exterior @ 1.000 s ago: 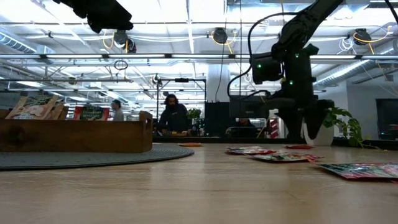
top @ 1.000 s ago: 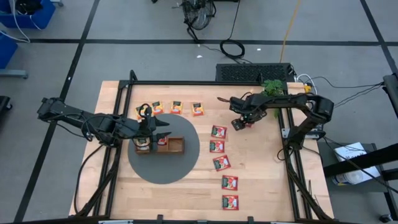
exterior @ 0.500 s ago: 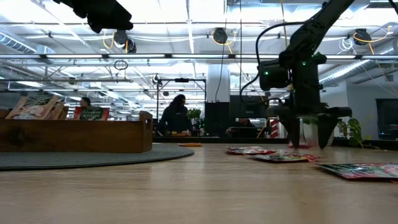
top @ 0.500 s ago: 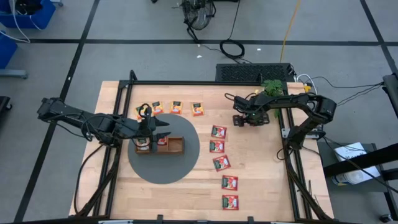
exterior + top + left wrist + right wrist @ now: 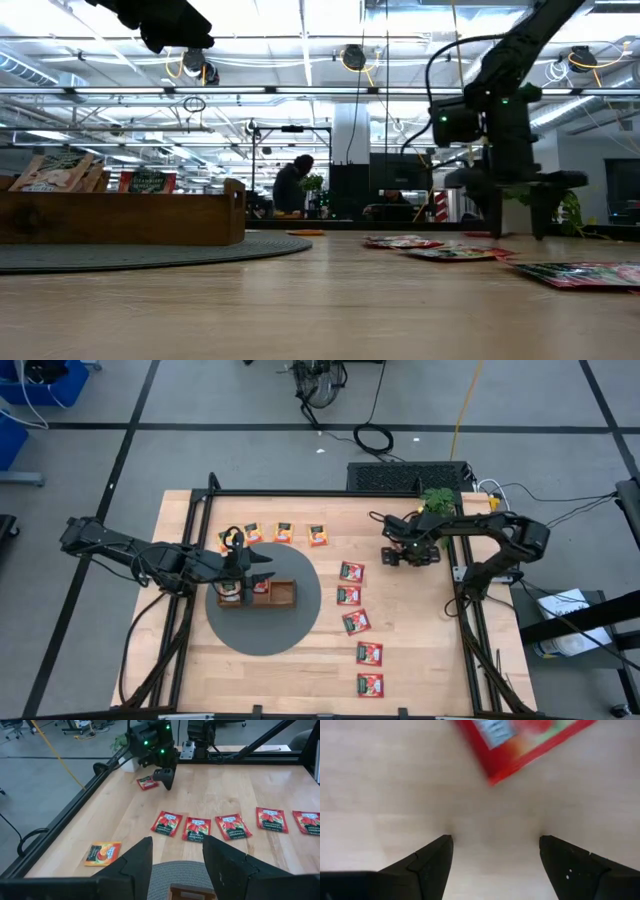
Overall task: Pick & Place Tea
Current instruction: Put the red tea bag into the middle section of the wooden organizer
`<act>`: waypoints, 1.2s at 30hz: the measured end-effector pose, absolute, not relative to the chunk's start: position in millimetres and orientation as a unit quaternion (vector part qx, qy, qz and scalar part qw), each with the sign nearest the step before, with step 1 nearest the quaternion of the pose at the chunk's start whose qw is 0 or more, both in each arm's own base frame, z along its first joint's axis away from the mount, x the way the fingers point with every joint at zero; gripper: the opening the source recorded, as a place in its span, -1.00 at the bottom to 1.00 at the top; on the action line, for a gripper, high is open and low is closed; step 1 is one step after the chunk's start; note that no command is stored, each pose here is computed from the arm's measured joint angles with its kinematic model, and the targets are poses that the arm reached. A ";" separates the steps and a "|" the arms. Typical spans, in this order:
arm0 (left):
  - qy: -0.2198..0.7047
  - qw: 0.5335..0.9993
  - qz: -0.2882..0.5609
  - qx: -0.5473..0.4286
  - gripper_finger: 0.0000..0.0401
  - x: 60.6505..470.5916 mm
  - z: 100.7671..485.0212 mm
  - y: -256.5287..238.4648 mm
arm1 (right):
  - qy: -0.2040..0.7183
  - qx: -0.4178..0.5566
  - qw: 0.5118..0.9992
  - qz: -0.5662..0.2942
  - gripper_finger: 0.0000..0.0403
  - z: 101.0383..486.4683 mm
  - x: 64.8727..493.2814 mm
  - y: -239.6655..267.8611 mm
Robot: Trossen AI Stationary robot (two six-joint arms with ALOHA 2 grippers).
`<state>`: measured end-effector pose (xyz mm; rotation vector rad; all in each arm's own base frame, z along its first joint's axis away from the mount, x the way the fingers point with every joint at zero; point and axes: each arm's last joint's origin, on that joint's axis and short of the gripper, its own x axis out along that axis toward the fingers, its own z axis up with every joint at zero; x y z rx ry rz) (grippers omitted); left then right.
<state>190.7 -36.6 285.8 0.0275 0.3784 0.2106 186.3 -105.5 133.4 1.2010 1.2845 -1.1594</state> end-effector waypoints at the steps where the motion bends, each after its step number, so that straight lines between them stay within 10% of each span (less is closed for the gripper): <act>1: 0.188 0.977 0.105 0.014 -0.12 190.7 285.8 -36.6 | 0.520 0.491 0.507 -0.481 0.37 136.8 185.1 -106.6; 12: 0.188 0.977 0.104 0.014 -0.12 190.7 285.8 -36.6 | 0.369 0.434 0.612 -0.549 0.36 160.4 186.1 -138.0; 22: 0.188 0.977 0.104 0.014 -0.12 190.7 285.8 -36.6 | 0.414 0.471 0.580 -0.520 0.36 126.7 192.9 -152.4; 36: 0.188 0.977 0.105 0.014 -0.12 190.7 285.8 -36.6 | 0.416 0.536 0.667 -0.309 0.36 130.9 231.2 -125.6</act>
